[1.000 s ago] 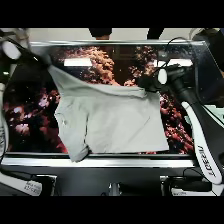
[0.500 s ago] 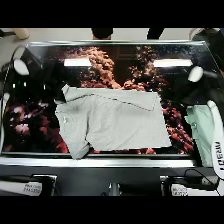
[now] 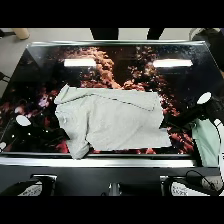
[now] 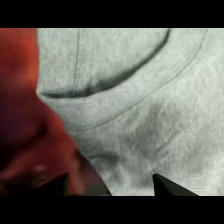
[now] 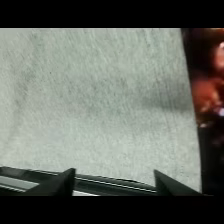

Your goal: Fold the shirts.

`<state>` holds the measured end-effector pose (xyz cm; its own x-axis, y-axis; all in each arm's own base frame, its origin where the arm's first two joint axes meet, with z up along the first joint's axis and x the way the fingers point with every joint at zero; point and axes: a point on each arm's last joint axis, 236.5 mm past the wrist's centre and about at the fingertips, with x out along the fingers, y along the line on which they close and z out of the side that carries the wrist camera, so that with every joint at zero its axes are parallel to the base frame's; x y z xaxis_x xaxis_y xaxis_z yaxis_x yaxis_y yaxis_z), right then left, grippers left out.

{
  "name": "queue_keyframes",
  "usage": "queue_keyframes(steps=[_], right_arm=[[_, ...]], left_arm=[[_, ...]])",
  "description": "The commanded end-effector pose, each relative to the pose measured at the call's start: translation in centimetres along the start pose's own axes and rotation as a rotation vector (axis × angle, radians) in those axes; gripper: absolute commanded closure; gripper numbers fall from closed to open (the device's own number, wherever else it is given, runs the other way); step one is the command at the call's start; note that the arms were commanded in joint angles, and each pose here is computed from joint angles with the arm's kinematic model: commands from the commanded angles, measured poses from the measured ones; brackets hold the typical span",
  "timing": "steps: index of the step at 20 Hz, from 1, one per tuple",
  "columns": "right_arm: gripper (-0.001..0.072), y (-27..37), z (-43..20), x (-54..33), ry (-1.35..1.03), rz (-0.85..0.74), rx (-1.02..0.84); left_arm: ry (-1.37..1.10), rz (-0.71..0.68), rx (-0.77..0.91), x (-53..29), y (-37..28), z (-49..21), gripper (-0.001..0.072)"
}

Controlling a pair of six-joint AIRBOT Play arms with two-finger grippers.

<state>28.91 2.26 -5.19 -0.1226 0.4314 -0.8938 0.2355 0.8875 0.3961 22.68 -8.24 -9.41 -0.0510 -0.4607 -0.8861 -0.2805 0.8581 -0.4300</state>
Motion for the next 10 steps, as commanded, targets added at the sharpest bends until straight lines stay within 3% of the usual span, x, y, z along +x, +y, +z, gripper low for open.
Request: queue_keyframes(steps=[1, 2, 3, 4, 5, 6, 7, 10], right_arm=[[0.0075, -1.1, -0.3, 0.4, 0.004, -0.031, -0.006], [0.007, -2.1, -0.3, 0.3, 0.005, -0.072, -0.006], [0.0055, -3.5, -0.4, 0.3, 0.008, -0.131, 0.0], [0.0044, -5.0, -0.5, 0.2, 0.014, -0.188, 0.014], [0.0044, -6.0, -0.6, 0.3, 0.018, -0.221, 0.028], [0.0044, -6.0, -0.7, 0.9, 0.029, -0.207, 0.044], [0.0044, -5.5, -0.9, 2.0, 0.05, -0.175, 0.046], [0.0047, -4.3, -1.7, 5.4, 0.14, -0.091, 0.061]], left_arm=[[-0.06, -0.061, -0.052, 1.9, -0.6, 1.1, 0.0117], [-0.081, -0.06, -0.058, 2.3, -0.6, 1.8, 0.012], [-0.1, -0.056, -0.062, 2.6, -0.5, 2.3, 0.0185], [-0.12, -0.051, -0.066, 2.7, -0.3, 2.9, 0.0322], [-0.137, -0.05, -0.075, 2.6, -0.2, 3.3, 0.0402], [-0.145, -0.051, -0.074, 2.5, -0.3, 3.6, 0.0605], [-0.154, -0.053, -0.058, 2.2, -0.6, 3.9, 0.068], [-0.199, -0.068, -0.016, 0.5, -1.8, 4.9, 0.068]])
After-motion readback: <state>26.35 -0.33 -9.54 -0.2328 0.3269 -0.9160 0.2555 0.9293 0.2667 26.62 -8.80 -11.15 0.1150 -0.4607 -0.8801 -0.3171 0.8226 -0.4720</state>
